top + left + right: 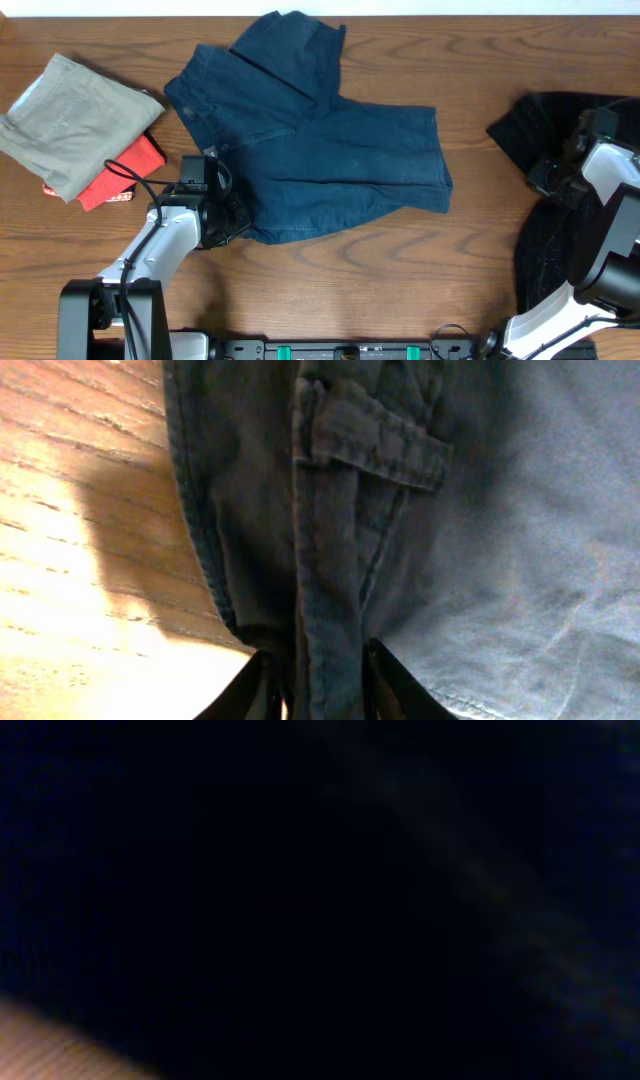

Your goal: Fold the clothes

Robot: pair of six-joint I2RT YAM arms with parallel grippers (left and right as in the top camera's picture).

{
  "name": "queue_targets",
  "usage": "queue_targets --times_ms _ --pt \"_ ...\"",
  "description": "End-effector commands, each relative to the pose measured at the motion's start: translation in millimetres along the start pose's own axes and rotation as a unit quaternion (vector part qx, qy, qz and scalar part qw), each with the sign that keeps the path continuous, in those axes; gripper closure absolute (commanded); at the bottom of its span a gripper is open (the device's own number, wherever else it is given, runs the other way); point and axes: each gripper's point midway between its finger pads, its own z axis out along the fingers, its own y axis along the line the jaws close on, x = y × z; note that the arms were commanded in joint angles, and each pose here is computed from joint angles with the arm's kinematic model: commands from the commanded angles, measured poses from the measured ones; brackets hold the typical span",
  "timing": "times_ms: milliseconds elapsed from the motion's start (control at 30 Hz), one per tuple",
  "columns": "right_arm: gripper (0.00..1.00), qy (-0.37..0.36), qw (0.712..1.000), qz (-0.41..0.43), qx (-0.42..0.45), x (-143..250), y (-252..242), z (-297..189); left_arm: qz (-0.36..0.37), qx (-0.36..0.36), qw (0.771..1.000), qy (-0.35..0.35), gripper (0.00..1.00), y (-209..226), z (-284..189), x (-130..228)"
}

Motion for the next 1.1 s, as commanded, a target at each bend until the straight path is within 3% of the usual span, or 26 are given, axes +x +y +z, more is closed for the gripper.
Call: queue_targets --times_ms 0,133,333,633,733,833,1067 --pt "0.6 -0.014 0.976 -0.107 -0.19 4.2 68.4 -42.7 0.0 -0.01 1.0 0.011 0.8 5.9 4.0 7.1" --pt "0.51 0.003 0.959 -0.139 -0.245 28.7 96.9 -74.4 0.0 -0.011 1.0 0.012 0.94 6.1 4.0 7.5" --pt "0.45 0.103 0.962 -0.145 -0.207 86.8 96.1 -74.4 -0.006 -0.023 0.999 0.033 0.94 12.3 3.3 18.0" --pt "0.36 0.219 0.958 -0.073 -0.168 170.6 95.6 -41.5 -0.026 -0.079 0.992 0.099 0.94 36.5 -3.8 52.0" --pt "0.34 0.225 0.958 -0.059 -0.169 184.8 99.5 -29.9 -0.026 -0.093 0.99 0.1 0.94 41.7 -5.1 53.7" --pt "0.23 0.218 0.96 -0.042 -0.17 189.0 103.3 -20.9 -0.027 -0.095 0.99 0.104 0.94 42.7 -5.7 55.5" --pt "0.27 0.188 0.966 -0.018 -0.174 185.9 114.7 -7.6 -0.028 -0.096 0.989 0.106 0.94 43.2 -6.0 56.5"
